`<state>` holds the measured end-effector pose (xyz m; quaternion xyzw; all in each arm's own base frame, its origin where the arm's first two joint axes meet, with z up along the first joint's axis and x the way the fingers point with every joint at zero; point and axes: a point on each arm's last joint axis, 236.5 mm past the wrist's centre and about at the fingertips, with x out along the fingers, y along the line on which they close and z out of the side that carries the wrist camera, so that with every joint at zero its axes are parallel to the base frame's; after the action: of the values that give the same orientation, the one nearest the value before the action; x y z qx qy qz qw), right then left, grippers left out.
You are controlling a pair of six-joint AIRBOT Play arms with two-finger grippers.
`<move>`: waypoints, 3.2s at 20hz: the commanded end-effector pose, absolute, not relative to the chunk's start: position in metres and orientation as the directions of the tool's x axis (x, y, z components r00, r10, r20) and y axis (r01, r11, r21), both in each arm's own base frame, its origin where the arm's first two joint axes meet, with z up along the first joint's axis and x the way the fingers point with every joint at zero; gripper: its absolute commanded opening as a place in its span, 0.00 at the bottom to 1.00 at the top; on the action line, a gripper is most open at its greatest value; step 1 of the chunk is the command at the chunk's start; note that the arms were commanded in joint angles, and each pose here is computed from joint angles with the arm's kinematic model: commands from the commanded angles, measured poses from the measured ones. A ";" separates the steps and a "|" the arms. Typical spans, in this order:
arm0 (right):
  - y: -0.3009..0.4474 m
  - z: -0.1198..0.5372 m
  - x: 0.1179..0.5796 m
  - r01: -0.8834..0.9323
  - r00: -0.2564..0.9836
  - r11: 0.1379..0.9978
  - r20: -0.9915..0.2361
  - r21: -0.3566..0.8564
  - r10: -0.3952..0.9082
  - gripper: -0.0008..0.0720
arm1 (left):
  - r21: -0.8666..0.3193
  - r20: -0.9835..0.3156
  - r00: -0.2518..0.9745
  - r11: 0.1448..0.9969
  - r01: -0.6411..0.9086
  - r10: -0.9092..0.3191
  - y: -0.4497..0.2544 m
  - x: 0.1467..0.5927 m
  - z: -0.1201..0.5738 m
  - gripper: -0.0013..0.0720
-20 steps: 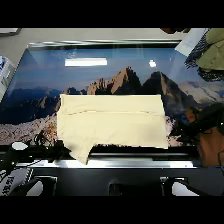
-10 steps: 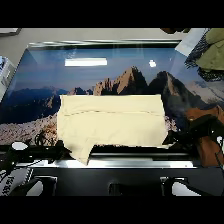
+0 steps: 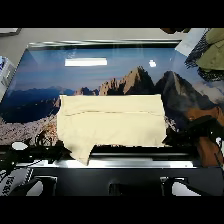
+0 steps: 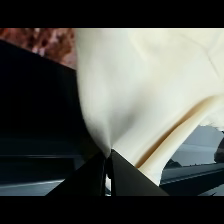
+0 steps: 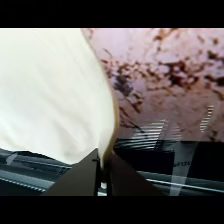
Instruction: Fold the clothes and pants, and hang the long-sleeved shirts on hangers.
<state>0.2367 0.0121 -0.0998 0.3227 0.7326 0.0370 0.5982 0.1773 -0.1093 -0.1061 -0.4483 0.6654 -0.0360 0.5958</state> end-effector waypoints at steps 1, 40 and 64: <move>0.018 -0.088 0.237 0.421 -0.056 0.777 -0.842 0.467 0.536 0.05 | -0.566 -0.776 0.086 0.631 -0.531 -0.624 -0.105 0.175 -0.105 0.04; -0.010 -0.088 0.417 0.504 0.401 0.660 -0.828 0.557 0.393 0.09 | -0.406 -0.910 -0.040 0.908 -0.107 -0.412 -0.033 0.445 -0.087 0.05; 0.013 -0.101 0.405 0.384 0.092 0.695 -0.774 0.608 0.626 0.91 | -0.363 -0.922 0.177 0.929 -0.077 -0.346 -0.005 0.469 0.027 0.57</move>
<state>0.4037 0.0001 -0.0872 0.4035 0.6573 0.0890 0.6303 0.4683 -0.0060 0.0260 -0.1659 0.6365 -0.0906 0.7478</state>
